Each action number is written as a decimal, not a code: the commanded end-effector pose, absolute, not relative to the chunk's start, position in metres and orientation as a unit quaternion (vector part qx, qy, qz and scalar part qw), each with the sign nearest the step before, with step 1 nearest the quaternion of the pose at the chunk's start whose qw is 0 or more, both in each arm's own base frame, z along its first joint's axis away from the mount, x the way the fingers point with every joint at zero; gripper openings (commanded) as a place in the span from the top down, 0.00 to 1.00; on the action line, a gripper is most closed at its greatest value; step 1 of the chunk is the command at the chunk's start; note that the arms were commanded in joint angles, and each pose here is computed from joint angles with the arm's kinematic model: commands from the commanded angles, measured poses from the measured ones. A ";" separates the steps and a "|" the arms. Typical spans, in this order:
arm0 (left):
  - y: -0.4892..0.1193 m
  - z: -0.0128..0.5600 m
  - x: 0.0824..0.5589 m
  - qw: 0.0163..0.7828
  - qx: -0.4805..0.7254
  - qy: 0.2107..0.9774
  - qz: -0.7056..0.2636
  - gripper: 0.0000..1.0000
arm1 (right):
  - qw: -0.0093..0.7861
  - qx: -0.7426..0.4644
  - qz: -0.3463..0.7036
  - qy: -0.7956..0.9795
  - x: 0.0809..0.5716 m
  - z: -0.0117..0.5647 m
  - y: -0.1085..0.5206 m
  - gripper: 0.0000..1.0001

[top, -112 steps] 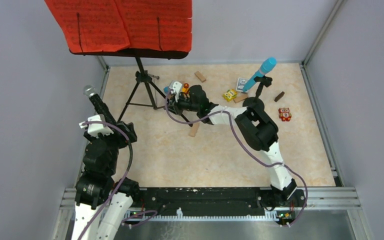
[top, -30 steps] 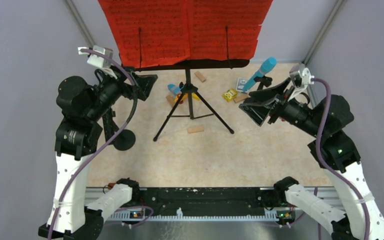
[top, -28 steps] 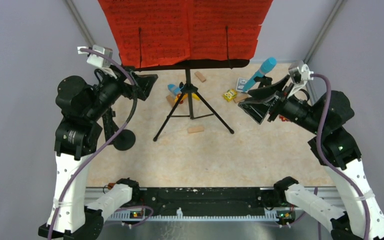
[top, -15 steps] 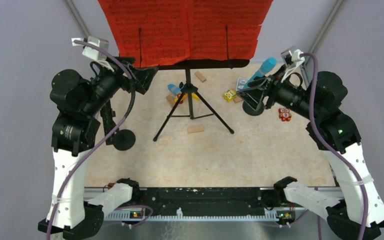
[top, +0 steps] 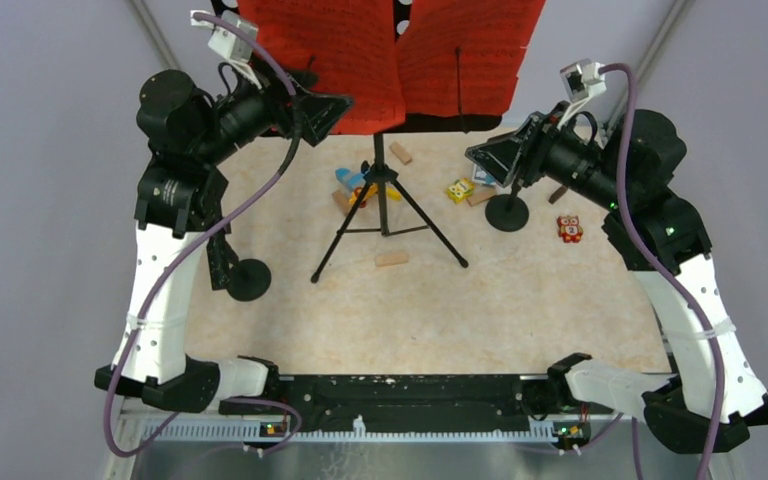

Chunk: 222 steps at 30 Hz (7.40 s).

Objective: Pack up the instrument practice props

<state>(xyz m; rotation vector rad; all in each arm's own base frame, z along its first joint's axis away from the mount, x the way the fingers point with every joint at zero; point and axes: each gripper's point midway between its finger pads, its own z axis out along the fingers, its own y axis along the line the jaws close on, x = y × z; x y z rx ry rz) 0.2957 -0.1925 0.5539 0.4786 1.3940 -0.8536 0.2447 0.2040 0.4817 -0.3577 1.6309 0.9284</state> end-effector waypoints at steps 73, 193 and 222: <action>-0.159 0.609 0.230 0.760 0.197 0.516 -0.342 0.01 | 0.763 -0.482 0.353 0.247 0.239 0.621 0.358 0.91; -0.092 0.432 0.206 0.686 0.052 0.688 -0.232 0.01 | 0.476 0.312 -0.020 0.822 0.291 0.161 -0.054 0.50; -0.130 0.475 0.222 0.698 0.157 0.644 -0.273 0.01 | 0.837 -0.236 0.148 0.470 0.234 0.474 0.087 0.45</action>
